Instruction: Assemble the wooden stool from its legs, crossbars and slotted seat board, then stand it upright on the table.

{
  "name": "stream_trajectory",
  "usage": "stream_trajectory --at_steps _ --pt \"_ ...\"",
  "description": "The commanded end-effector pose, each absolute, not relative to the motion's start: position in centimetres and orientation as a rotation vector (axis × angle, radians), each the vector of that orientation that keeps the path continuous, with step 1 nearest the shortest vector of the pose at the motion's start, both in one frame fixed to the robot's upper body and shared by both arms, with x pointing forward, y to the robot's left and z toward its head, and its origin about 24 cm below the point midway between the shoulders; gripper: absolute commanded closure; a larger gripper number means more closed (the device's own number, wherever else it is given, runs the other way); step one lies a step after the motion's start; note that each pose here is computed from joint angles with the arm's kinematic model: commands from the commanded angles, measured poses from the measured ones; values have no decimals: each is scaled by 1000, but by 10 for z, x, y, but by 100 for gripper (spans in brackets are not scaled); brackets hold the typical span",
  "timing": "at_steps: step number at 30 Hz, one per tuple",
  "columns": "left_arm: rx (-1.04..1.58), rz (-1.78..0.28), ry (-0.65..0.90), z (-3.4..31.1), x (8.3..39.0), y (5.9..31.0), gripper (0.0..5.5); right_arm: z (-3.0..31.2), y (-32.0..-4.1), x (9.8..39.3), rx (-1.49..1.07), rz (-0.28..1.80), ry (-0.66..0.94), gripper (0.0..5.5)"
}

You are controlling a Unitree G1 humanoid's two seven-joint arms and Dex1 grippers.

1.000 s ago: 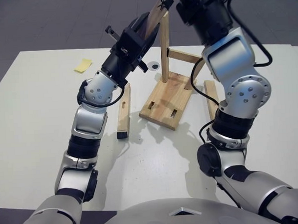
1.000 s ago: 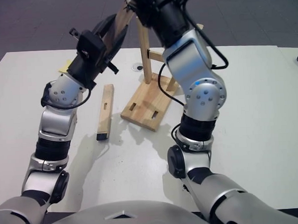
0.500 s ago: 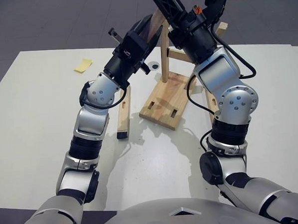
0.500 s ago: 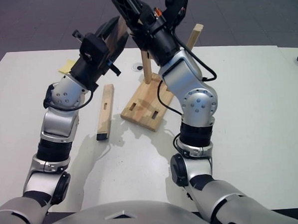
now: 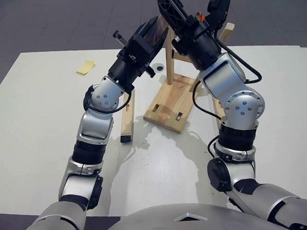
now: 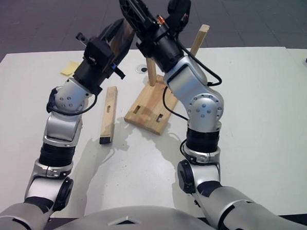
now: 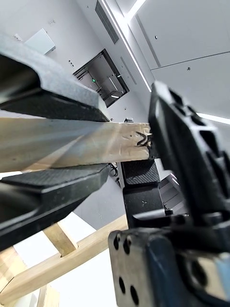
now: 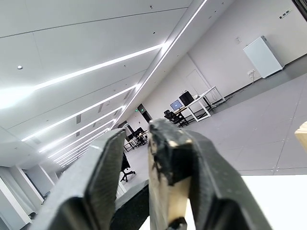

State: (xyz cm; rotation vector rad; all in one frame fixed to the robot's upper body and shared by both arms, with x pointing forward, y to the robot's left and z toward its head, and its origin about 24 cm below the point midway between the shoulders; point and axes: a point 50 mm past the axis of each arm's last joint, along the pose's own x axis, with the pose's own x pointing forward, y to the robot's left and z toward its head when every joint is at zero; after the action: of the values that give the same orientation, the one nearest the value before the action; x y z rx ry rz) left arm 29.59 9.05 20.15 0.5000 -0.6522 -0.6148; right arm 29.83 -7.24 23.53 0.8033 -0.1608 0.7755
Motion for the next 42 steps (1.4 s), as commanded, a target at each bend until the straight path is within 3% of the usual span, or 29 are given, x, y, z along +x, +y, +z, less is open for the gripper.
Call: stream_trajectory --at_steps 1,5,14,29,30,37,40,42 --pt "498 -635 -597 195 299 90 425 238 -67 291 814 841 -165 410" --pt "439 -663 -581 198 298 88 425 238 -68 285 810 867 -165 462" --pt "198 -771 -467 209 303 96 425 237 -73 273 779 918 -154 494" --pt "48 -900 -401 212 297 94 425 235 -94 280 695 787 -183 504" --pt "41 -908 -399 212 295 94 387 235 -97 283 664 757 -193 505" --pt "62 -937 -343 204 291 89 273 227 -120 300 544 598 -197 508" --pt "72 -949 -298 197 286 94 219 228 -140 299 311 449 -263 508" --pt "-43 -858 -318 204 289 110 190 233 -157 287 157 380 -349 508"
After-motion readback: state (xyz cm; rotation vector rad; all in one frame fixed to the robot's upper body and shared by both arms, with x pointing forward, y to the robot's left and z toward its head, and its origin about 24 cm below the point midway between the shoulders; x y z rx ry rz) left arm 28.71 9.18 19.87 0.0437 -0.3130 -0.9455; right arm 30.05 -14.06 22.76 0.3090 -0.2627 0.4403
